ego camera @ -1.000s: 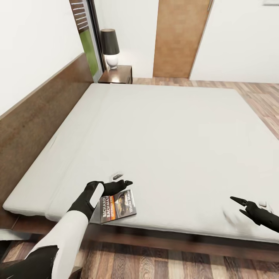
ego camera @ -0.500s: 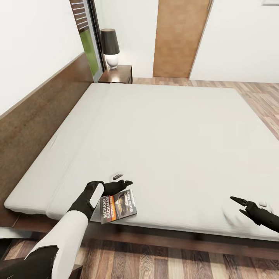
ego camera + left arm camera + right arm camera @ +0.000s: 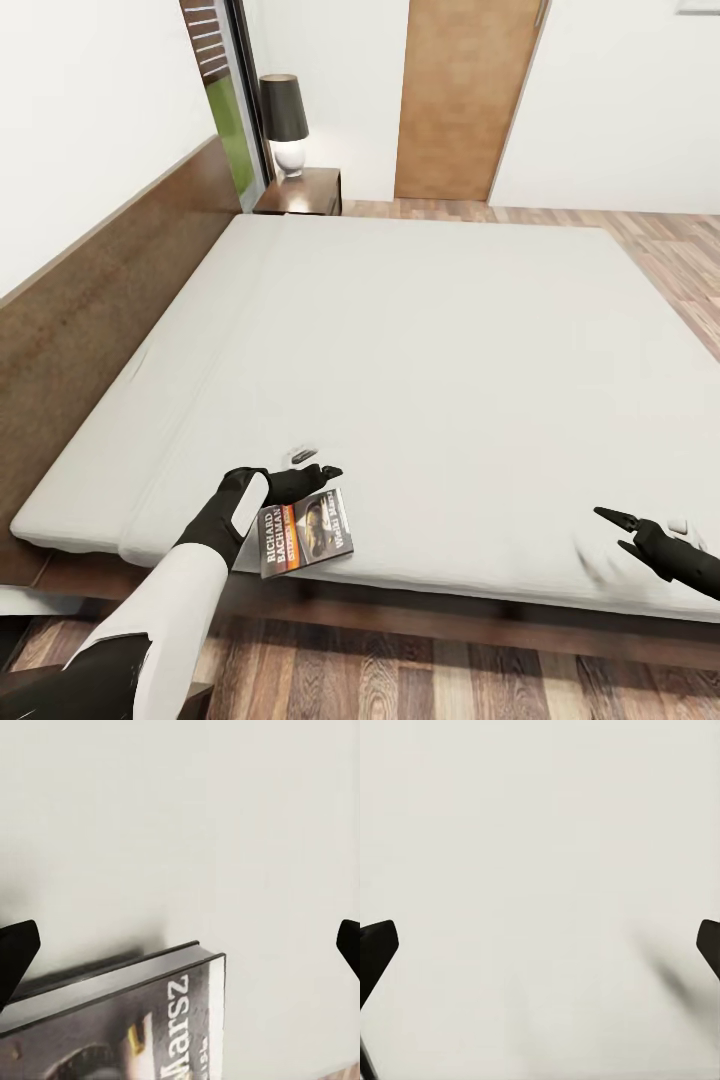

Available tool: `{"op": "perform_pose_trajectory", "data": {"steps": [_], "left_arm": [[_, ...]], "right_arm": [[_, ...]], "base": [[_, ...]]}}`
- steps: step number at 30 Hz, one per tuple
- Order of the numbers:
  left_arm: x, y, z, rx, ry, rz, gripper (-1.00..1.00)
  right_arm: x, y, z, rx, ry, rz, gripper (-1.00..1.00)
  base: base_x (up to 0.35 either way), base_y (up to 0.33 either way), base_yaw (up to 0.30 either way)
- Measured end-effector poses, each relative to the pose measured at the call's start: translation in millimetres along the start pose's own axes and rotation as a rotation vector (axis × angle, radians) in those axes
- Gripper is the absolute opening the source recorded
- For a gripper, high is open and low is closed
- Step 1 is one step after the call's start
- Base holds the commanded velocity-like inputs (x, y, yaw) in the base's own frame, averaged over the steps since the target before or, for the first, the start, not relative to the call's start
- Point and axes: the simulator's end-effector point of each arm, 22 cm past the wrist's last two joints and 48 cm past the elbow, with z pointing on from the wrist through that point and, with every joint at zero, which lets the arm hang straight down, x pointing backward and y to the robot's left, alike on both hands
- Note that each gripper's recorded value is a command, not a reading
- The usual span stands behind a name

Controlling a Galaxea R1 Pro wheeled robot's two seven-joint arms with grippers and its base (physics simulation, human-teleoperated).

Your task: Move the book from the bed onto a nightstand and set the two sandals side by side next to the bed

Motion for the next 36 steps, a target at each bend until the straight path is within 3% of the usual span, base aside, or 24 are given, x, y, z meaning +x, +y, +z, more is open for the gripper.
{"op": "perform_pose_trajectory", "data": {"steps": [36], "left_arm": [[0.0, 0.2, 0.0, 0.0, 0.0, 0.0, 1.0]], "right_arm": [[0.1, -0.2, 0.0, 0.0, 0.0, 0.0, 1.0]], "base": [[-0.021, 0.0, 0.0]]}}
